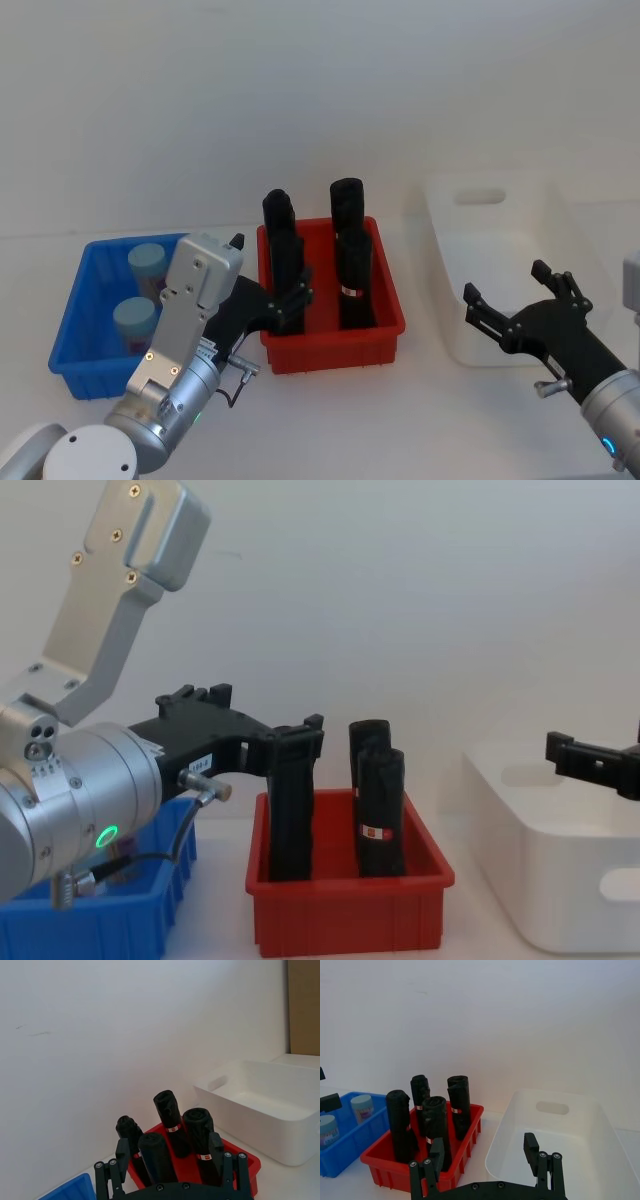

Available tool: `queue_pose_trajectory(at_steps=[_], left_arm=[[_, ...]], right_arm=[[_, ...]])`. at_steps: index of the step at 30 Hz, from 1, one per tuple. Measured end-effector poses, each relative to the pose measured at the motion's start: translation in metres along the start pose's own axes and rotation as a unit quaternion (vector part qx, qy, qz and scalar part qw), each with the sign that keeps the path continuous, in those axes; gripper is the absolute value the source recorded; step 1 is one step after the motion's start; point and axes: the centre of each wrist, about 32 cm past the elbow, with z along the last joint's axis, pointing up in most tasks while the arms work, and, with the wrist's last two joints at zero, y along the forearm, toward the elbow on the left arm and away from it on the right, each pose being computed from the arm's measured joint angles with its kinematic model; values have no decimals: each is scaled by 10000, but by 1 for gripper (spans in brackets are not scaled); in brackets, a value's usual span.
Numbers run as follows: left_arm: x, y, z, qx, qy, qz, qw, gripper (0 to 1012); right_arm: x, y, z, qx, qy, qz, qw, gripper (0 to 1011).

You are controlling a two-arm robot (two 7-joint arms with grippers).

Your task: Pick the cotton swabs from the blue box and place them into the white box.

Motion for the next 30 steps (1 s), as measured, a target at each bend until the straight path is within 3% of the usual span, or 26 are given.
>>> queue_pose_trajectory(at_steps=[23,30], left_arm=[[0,0,0,0,0,0,10000,1004],[27,-40,-3,3,17,47,10000,1004]], right_arm=[[0,0,0,0,0,0,10000,1002],[0,0,0,0,0,0,10000,1002]])
